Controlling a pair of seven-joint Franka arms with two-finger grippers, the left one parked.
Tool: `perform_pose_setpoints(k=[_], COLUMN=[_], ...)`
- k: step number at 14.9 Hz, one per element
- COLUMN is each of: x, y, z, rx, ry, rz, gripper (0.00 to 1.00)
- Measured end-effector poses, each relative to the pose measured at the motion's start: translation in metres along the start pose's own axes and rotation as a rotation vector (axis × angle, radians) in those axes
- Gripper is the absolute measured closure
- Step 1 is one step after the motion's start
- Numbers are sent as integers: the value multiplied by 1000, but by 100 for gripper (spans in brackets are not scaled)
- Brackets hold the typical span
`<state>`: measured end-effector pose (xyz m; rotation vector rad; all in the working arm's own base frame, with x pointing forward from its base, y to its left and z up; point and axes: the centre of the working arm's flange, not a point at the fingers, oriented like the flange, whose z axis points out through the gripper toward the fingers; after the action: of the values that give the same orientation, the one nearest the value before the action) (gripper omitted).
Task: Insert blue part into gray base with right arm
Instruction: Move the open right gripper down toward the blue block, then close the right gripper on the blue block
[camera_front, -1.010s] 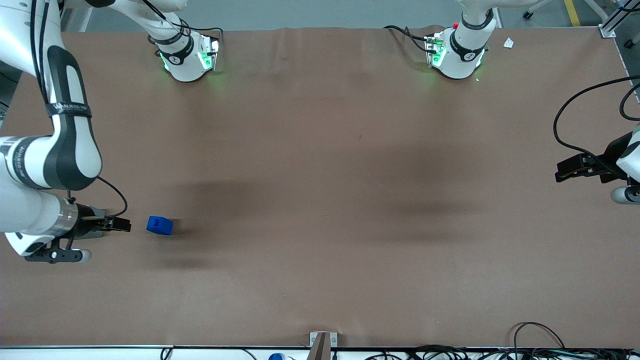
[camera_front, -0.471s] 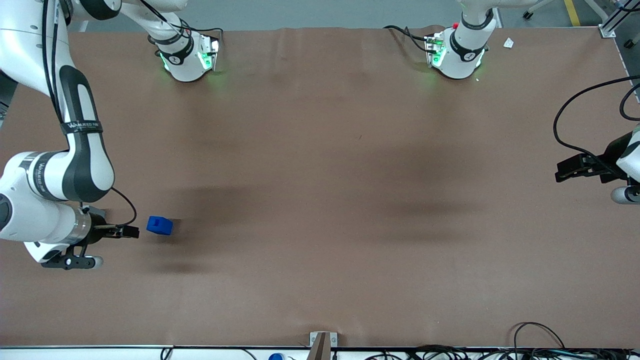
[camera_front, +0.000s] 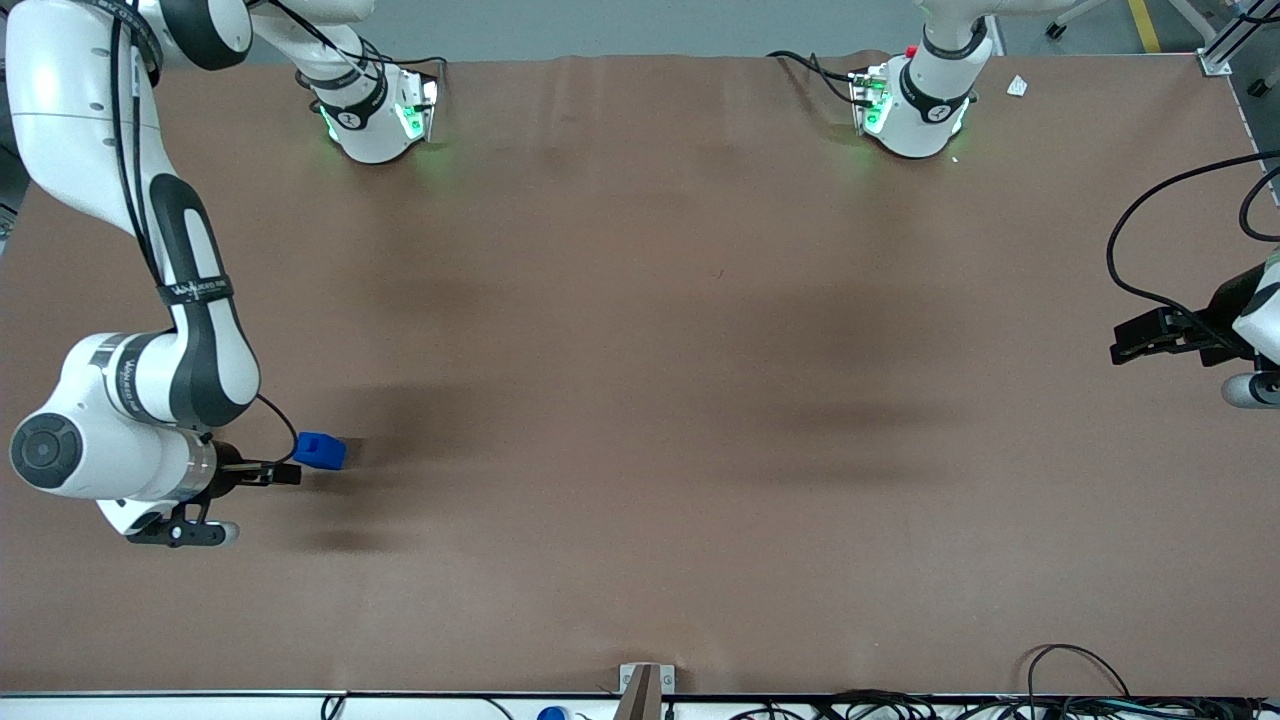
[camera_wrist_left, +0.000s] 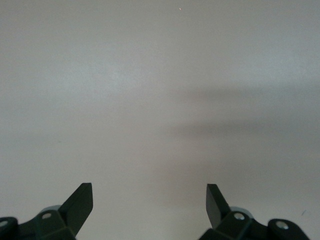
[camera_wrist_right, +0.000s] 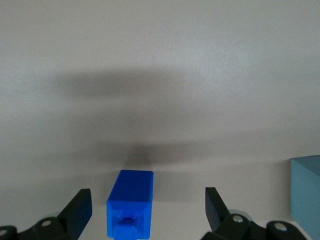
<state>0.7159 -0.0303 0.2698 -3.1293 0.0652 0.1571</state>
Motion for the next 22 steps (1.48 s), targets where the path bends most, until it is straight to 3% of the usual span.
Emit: perform_pose_setpoints(k=[4,7,10,14,17,22], x=[-5,-15,-22,-28,-44,-74], y=[-9,-27,-22,-13,-13,-20], z=[13,37,58,36,30,52], rx=[9,49,51,53,54,49], ry=[-39,-68,-30,14,82,159], rz=[37,75,91,105,107,94], gripper=[0,0,0,0,0,0])
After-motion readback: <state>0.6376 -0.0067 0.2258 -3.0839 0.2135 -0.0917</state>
